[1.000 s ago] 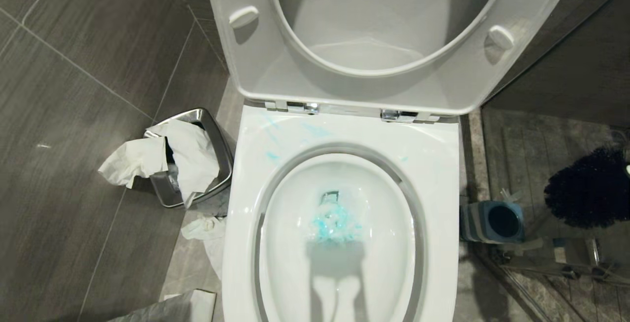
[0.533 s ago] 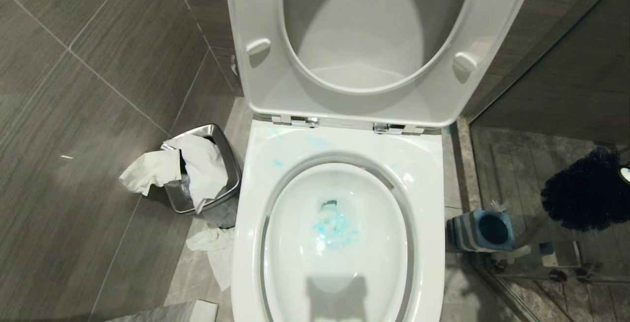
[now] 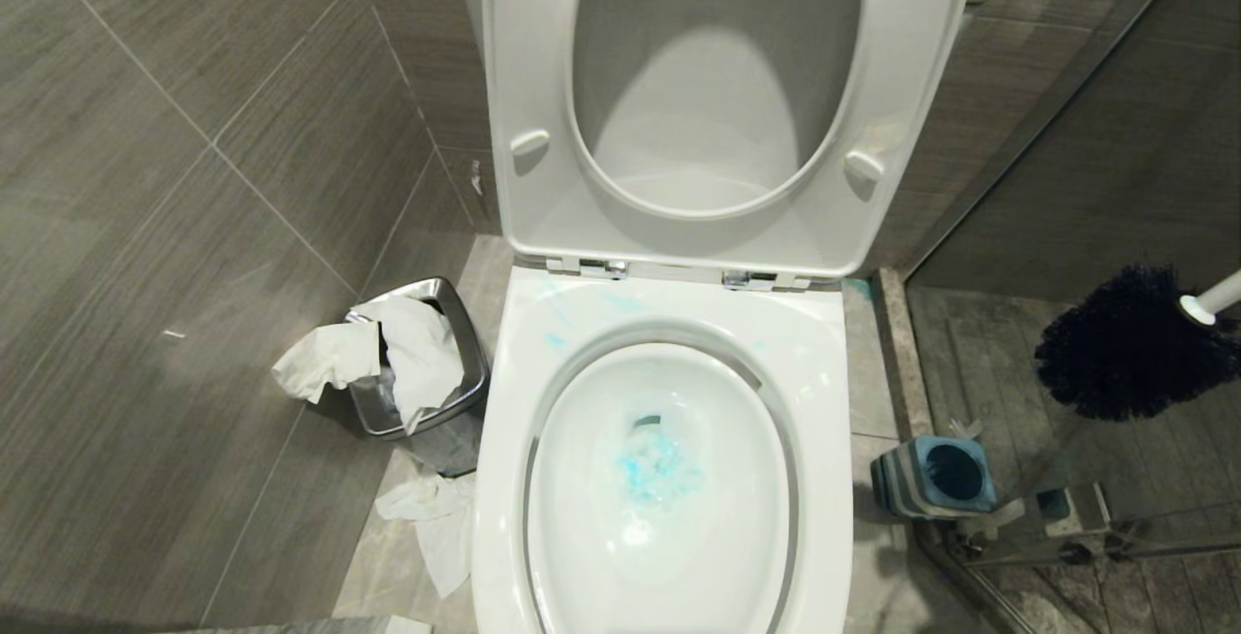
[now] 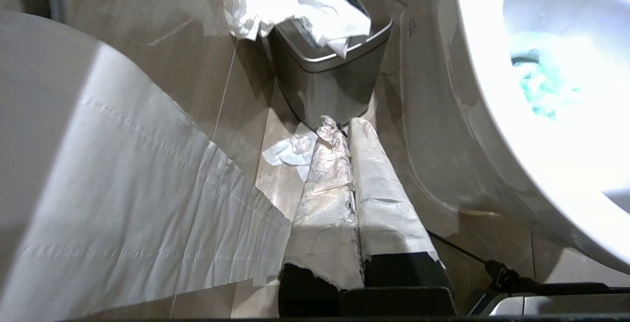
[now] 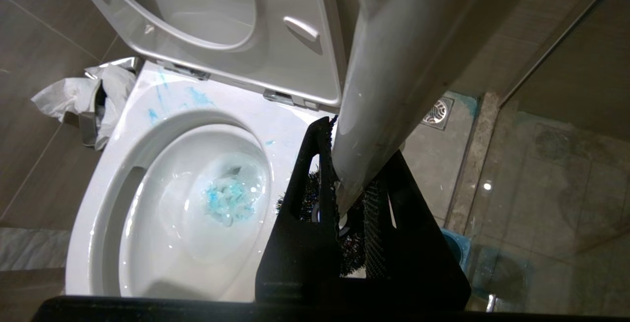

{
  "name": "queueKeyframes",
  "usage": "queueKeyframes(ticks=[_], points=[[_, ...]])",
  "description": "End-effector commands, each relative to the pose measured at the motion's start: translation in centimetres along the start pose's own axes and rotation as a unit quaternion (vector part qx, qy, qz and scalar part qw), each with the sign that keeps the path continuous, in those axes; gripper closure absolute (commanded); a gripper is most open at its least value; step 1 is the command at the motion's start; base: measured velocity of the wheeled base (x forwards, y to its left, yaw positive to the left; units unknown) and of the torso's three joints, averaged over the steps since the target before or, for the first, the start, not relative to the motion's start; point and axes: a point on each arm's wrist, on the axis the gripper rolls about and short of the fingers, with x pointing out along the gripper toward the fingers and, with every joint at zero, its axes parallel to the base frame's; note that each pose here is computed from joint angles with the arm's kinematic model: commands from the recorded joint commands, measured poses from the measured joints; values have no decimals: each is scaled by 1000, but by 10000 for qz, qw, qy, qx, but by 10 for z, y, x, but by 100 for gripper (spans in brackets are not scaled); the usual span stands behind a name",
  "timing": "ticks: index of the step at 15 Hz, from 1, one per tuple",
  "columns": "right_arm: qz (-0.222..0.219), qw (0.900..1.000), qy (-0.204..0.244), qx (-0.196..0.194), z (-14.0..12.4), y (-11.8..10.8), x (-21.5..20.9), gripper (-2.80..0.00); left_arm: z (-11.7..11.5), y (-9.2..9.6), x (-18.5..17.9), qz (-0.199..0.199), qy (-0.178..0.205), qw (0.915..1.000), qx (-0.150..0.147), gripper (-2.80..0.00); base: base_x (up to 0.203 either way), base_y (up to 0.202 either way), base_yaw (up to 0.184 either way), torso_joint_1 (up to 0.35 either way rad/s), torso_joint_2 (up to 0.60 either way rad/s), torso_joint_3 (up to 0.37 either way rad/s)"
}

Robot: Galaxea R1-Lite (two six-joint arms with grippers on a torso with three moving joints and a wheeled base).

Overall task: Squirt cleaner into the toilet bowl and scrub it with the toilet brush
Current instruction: Scrub the toilet bowl

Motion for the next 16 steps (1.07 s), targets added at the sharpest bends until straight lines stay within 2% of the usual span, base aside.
queueKeyframes(ticks=[1, 4, 9, 11, 13, 16], points=[[40, 9998, 183, 54, 0, -4, 15, 0, 0, 0, 0, 0, -2, 10000, 4, 0, 0, 0, 0, -1, -4, 209], [86, 9992, 377, 110, -4, -8, 30, 0, 0, 0, 0, 0, -2, 10000, 4, 0, 0, 0, 0, 4, 2, 200], [480, 9971, 585, 76, 0, -2, 64, 0, 0, 0, 0, 0, -2, 10000, 4, 0, 0, 0, 0, 2, 1, 205], [471, 9966, 677, 34, 1, 5, 87, 0, 0, 0, 0, 0, -2, 10000, -4, 0, 0, 0, 0, 4, 1, 203], [459, 9972, 585, -28, 1, 12, 108, 0, 0, 0, 0, 0, -2, 10000, -4, 0, 0, 0, 0, 7, -1, 200], [567, 9951, 811, -75, -9, 28, 128, 0, 0, 0, 0, 0, -2, 10000, -4, 0, 0, 0, 0, -1, 2, 200]])
